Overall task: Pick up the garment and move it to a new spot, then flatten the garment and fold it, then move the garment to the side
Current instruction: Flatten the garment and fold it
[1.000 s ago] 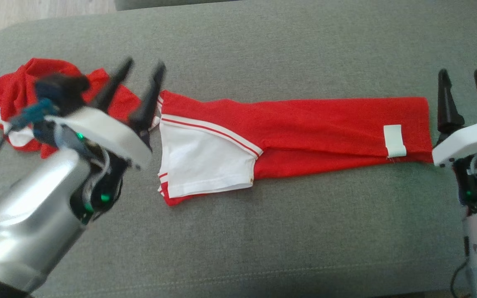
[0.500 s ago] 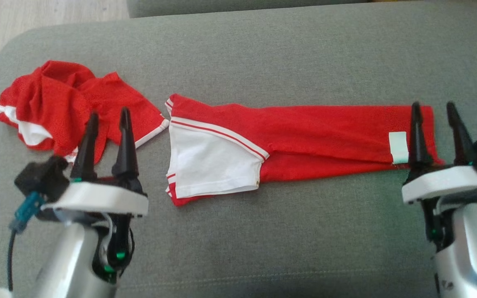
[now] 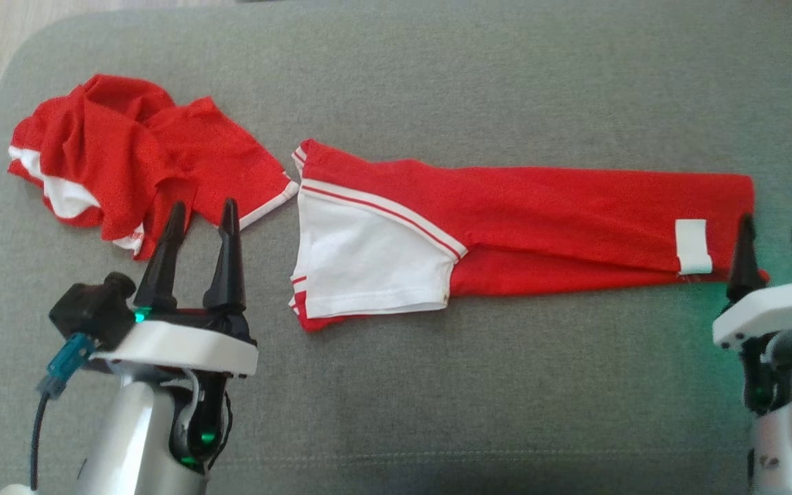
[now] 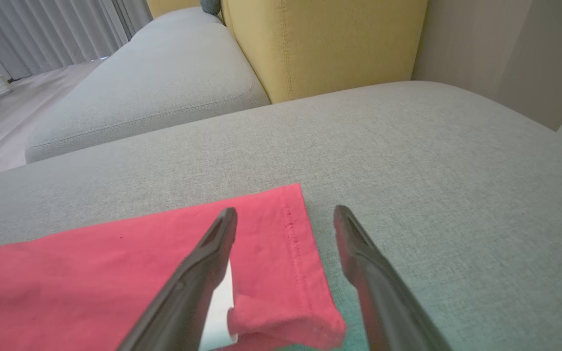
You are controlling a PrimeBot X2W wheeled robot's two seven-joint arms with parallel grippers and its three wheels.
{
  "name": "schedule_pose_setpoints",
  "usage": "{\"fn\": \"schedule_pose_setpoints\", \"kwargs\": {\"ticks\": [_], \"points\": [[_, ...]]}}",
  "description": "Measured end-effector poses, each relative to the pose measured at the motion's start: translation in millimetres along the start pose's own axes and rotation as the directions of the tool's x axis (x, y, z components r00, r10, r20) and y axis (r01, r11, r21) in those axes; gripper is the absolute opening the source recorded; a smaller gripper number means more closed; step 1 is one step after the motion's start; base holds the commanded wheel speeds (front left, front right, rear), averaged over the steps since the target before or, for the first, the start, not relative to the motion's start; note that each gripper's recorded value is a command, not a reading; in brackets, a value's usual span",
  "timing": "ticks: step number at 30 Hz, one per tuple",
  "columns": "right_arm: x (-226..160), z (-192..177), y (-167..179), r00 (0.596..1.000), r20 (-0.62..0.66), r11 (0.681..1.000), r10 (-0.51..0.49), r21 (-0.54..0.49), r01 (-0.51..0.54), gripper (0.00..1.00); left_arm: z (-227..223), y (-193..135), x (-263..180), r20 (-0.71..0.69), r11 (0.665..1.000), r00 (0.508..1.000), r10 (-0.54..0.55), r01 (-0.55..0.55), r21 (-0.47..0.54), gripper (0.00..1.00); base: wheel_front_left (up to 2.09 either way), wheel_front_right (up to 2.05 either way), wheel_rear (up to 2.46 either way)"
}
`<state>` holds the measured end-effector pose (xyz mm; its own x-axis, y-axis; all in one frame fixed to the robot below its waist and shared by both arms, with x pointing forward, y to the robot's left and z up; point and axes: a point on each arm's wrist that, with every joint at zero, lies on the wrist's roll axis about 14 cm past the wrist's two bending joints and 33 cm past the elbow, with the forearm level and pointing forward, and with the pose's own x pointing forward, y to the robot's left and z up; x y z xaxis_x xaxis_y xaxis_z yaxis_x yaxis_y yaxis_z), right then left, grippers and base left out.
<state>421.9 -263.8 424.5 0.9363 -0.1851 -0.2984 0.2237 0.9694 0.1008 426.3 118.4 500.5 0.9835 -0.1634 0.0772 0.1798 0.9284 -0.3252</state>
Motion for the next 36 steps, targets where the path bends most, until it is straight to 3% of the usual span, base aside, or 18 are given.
{"fn": "schedule_pose_setpoints", "kwargs": {"ticks": [8,15,24,25,26,27,36], "points": [[19.1,-22.9,-14.5,0.989,-0.132,0.997,-0.072,0.023,0.076,1.0,-8.6,15.7,5.9,-0.018,1.0,0.999,0.029,-0.029,0.006,1.0,0.0,0.0,0.0],[27.5,-49.1,-7.7,0.967,-0.246,0.996,-0.061,0.051,0.076,1.0,-13.5,25.1,11.2,-0.025,0.999,0.999,0.043,-0.043,0.004,1.0,0.0,0.0,0.0],[35.7,-57.5,-3.4,0.952,-0.302,0.992,-0.048,0.1,0.082,1.0,-14.5,30.4,21.5,-0.019,0.999,0.999,0.048,-0.047,0.014,1.0,0.0,0.0,0.0],[36.4,-56.9,-3.1,0.952,-0.302,0.991,-0.046,0.107,0.082,0.53,-15.0,31.1,21.7,-0.02,0.999,0.999,0.05,-0.05,0.014,1.0,0.0,0.0,0.0],[36.6,-56.4,-3.2,0.953,-0.301,0.991,-0.046,0.109,0.082,0.15,-15.7,31.5,21.8,-0.021,0.999,0.998,0.051,-0.05,0.015,1.0,0.0,0.0,0.0],[36.1,-56.3,-3.4,0.952,-0.301,0.991,-0.046,0.109,0.082,0.0,-16.0,31.5,21.9,-0.022,0.999,0.998,0.05,-0.05,0.019,1.0,0.0,0.0,0.0],[31.4,-40.7,-22.9,0.958,-0.265,0.99,-0.109,0.054,0.127,0.0,-10.2,31.7,22.1,-0.009,0.999,0.999,0.05,-0.05,0.023,1.0,0.0,0.0,0.0]]}}
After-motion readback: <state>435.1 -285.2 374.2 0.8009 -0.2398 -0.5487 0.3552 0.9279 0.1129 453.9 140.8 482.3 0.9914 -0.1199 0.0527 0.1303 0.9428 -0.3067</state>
